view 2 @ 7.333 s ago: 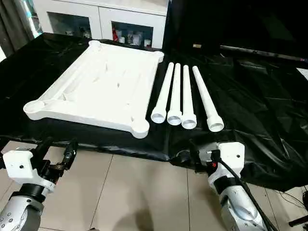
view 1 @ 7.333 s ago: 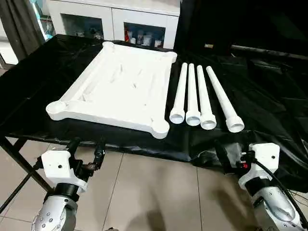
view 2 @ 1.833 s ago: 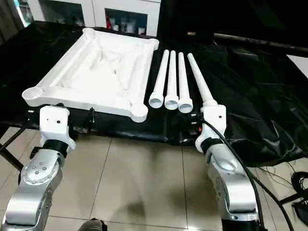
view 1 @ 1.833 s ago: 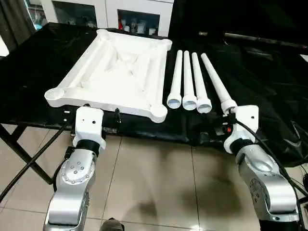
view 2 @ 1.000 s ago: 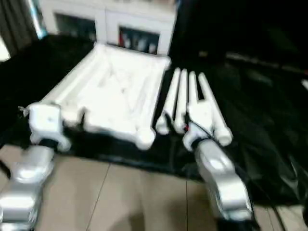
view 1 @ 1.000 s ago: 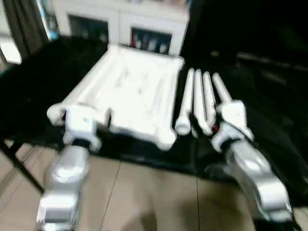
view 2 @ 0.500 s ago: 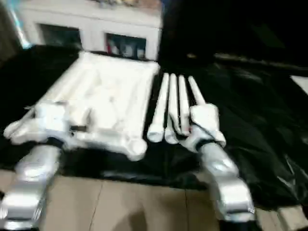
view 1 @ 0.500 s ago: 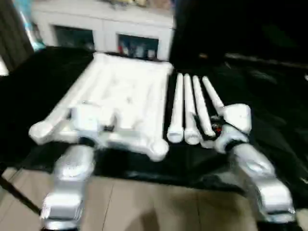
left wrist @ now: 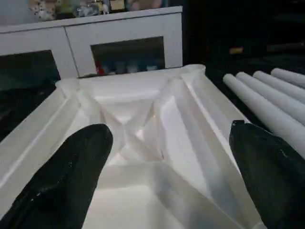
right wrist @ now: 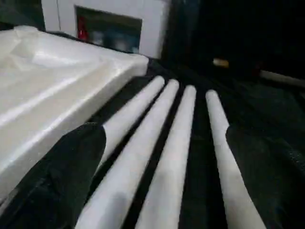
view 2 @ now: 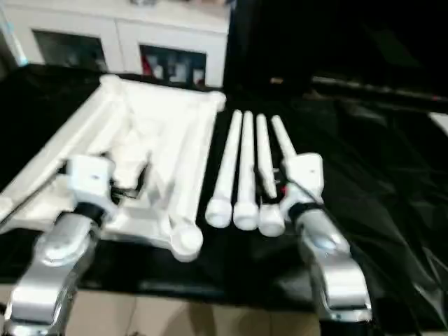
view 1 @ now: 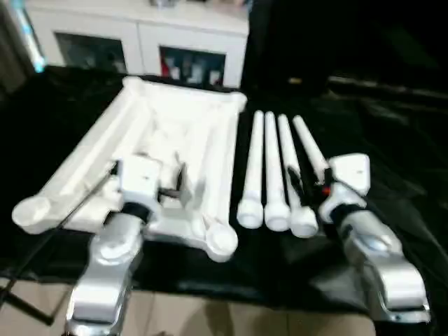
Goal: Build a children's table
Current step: Move to table, then move table base
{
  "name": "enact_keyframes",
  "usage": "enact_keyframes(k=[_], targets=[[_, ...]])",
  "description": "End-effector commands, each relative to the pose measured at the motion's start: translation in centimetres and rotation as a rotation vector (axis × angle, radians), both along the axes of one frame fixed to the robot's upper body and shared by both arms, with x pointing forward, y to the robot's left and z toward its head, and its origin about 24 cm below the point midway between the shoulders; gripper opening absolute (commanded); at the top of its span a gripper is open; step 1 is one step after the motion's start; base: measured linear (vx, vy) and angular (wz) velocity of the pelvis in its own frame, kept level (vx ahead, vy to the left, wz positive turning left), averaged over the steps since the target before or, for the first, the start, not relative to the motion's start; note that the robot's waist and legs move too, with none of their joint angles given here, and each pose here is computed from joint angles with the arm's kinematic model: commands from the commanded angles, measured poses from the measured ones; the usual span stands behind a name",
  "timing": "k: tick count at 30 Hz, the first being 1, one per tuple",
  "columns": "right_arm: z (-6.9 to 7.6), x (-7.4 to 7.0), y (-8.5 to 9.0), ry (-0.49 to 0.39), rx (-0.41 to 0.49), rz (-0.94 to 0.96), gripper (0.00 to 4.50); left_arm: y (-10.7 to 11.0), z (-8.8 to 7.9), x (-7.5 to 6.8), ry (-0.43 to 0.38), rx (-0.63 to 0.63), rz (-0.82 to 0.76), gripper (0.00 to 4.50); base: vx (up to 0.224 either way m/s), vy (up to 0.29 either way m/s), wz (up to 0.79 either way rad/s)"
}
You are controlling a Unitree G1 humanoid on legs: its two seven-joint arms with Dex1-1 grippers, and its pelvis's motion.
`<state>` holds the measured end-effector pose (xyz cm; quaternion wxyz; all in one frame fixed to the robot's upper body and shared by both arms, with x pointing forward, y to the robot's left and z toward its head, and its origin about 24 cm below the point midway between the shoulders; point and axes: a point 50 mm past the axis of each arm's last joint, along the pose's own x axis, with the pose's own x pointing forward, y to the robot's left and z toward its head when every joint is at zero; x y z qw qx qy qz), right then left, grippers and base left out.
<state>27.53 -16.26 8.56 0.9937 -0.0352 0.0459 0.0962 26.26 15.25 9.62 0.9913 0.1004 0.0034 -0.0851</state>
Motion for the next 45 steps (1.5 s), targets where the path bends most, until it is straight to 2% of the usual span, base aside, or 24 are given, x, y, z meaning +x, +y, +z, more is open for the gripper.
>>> enact_keyframes(k=[1, 3, 5, 7, 9, 10, 11, 13, 15, 16, 17, 20, 21, 23, 25, 29, 33, 34, 35, 36, 41, 43, 45], targets=[[0.5, 0.1, 0.5, -0.023, 0.003, 0.018, 4.49, 0.4, 0.1, 0.0, -0.002, 0.015, -0.009, 4.50, 0.098, -0.009, 0.01], [0.6, 0.1, 0.5, -0.025, -0.001, 0.030, 4.49, 0.2, 0.3, -0.2, -0.013, 0.009, -0.058, 4.50, 0.130, 0.016, 0.05], [0.9, 0.1, 0.5, -0.026, -0.013, 0.097, 4.49, -0.2, 0.3, -0.4, -0.003, 0.043, -0.182, 4.50, 0.136, 0.022, 0.11], [1.0, 0.0, 0.6, 0.020, -0.007, 0.269, 4.49, -0.2, 0.2, -0.7, 0.031, 0.095, -0.348, 4.50, 0.080, 0.033, 0.03], [1.1, -0.2, 0.3, 0.061, -0.057, 0.411, 4.49, -0.2, 0.3, -0.7, 0.078, 0.121, -0.489, 4.50, 0.000, 0.000, 0.00], [1.1, -0.2, 0.3, 0.061, -0.057, 0.411, 4.49, -0.2, 0.3, -0.7, 0.078, 0.121, -0.489, 4.50, 0.000, 0.000, 0.00], [1.1, -0.3, -0.1, 0.087, -0.106, 0.492, 4.49, 0.0, 0.4, -0.8, 0.115, 0.149, -0.587, 4.50, 0.000, 0.000, 0.00], [1.2, -0.3, -0.9, 0.131, -0.150, 0.587, 4.49, 0.4, 0.7, -0.9, 0.160, 0.192, -0.729, 4.50, 0.000, 0.000, 0.00], [1.4, -0.2, -1.2, 0.146, -0.156, 0.619, 4.49, 0.7, 0.9, -0.9, 0.185, 0.207, -0.791, 4.50, -0.076, -0.022, 0.01], [1.7, -0.4, -1.2, 0.162, -0.162, 0.679, 4.49, 1.1, 1.1, -1.0, 0.230, 0.249, -0.864, 4.50, -0.081, -0.022, 0.02], [1.7, -0.4, -1.2, 0.163, -0.162, 0.684, 4.49, 1.1, 1.1, -1.0, 0.234, 0.252, -0.869, 4.50, -0.080, -0.021, 0.02], [2.1, -1.0, -1.0, 0.198, -0.179, 0.815, 4.49, 2.0, 1.0, -1.1, 0.320, 0.341, -0.973, 4.50, -0.070, -0.020, 0.02], [2.2, -1.1, -0.9, 0.208, -0.191, 0.852, 4.50, 2.3, 0.9, -1.0, 0.343, 0.378, -0.995, 4.21, -0.053, -0.022, 0.03], [2.3, -1.1, -0.8, 0.214, -0.197, 0.873, 4.50, 2.5, 0.7, -0.9, 0.360, 0.399, -1.005, 4.14, -0.027, -0.011, 0.02], [2.4, -1.3, -0.4, 0.234, -0.215, 0.946, 4.50, 3.0, 0.3, -0.4, 0.398, 0.483, -1.031, 4.09, 0.000, 0.000, 0.00], [2.6, -1.9, 0.3, 0.283, -0.235, 1.068, 4.50, 3.4, -0.2, 0.4, 0.422, 0.574, -1.072, 3.59, 0.000, 0.000, 0.00], [2.6, -2.1, 0.5, 0.306, -0.253, 1.121, 4.50, 3.6, -0.4, 0.7, 0.458, 0.598, -1.106, 3.32, 0.000, 0.000, 0.00], [2.6, -2.1, 0.8, 0.306, -0.259, 1.133, 4.50, 3.6, -0.8, 1.1, 0.495, 0.587, -1.116, 3.22, 0.000, 0.000, 0.00], [2.6, -2.1, 0.8, 0.306, -0.259, 1.133, 4.50, 3.6, -0.8, 1.1, 0.495, 0.587, -1.116, 3.22, 0.000, 0.000, 0.00], [2.6, -2.1, 1.1, 0.308, -0.267, 1.146, 4.50, 3.6, -1.0, 1.1, 0.546, 0.550, -1.141, 3.14, 0.000, 0.000, 0.00], [2.8, -2.2, 1.5, 0.312, -0.276, 1.171, 4.50, 3.4, -1.1, 1.4, 0.550, 0.546, -1.178, 2.80, 0.000, 0.000, 0.00], [2.8, -2.2, 1.7, 0.307, -0.278, 1.181, 4.50, 3.1, -1.3, 1.7, 0.551, 0.552, -1.193, 2.43, 0.000, 0.000, 0.00], [2.8, -2.3, 1.9, 0.305, -0.278, 1.191, 4.50, 2.8, -1.4, 2.0, 0.553, 0.549, -1.194, 2.40, 0.000, 0.000, 0.00]])
